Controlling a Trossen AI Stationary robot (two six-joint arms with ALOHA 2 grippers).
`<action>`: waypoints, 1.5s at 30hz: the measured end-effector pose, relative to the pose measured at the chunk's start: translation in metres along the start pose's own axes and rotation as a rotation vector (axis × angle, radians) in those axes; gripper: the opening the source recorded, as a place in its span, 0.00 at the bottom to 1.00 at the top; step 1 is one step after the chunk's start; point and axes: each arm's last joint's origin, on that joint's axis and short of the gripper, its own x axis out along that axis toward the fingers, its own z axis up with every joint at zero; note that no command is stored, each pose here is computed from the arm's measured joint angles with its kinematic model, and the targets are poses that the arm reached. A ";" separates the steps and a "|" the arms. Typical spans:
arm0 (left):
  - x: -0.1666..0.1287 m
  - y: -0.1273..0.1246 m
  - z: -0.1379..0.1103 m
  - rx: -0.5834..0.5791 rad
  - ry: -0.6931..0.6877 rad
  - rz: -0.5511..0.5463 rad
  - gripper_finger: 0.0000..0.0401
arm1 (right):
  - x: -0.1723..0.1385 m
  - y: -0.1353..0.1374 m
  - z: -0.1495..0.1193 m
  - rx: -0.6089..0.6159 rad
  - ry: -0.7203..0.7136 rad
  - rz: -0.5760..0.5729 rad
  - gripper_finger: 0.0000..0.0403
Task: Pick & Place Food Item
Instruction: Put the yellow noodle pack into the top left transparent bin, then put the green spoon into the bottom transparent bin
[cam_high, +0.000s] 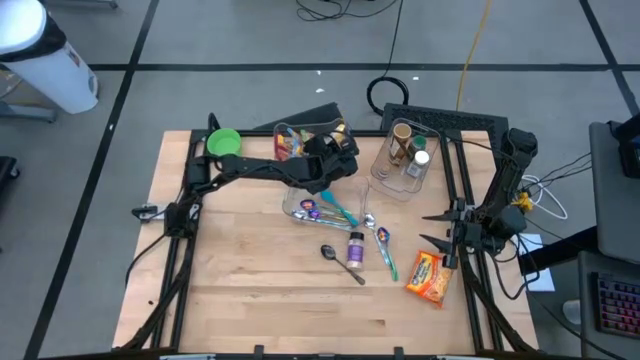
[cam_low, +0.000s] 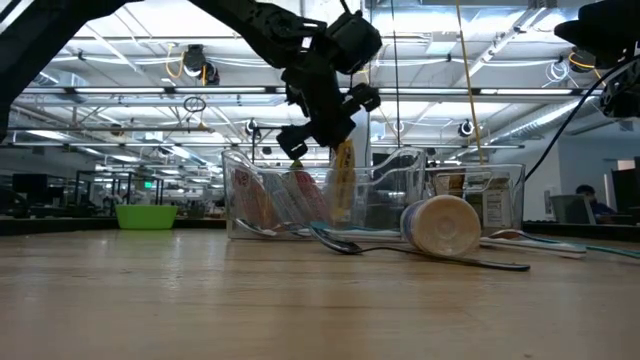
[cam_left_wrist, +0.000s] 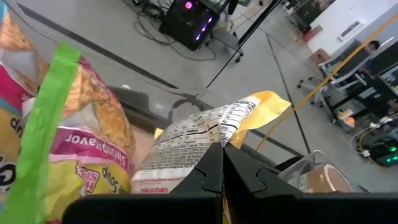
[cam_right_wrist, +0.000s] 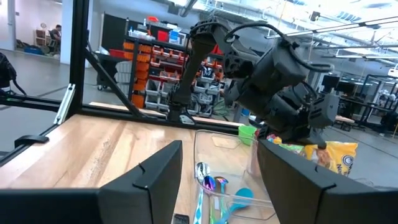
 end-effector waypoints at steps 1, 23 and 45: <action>0.000 0.000 0.000 -0.003 0.003 0.000 0.00 | 0.000 0.000 0.000 0.003 0.000 0.000 0.50; 0.021 0.006 0.003 -0.074 0.119 0.008 0.02 | 0.000 0.000 0.000 0.008 0.001 0.000 0.50; -0.009 -0.019 0.055 0.150 0.078 -0.096 0.47 | 0.000 0.001 -0.002 -0.019 0.009 0.000 0.50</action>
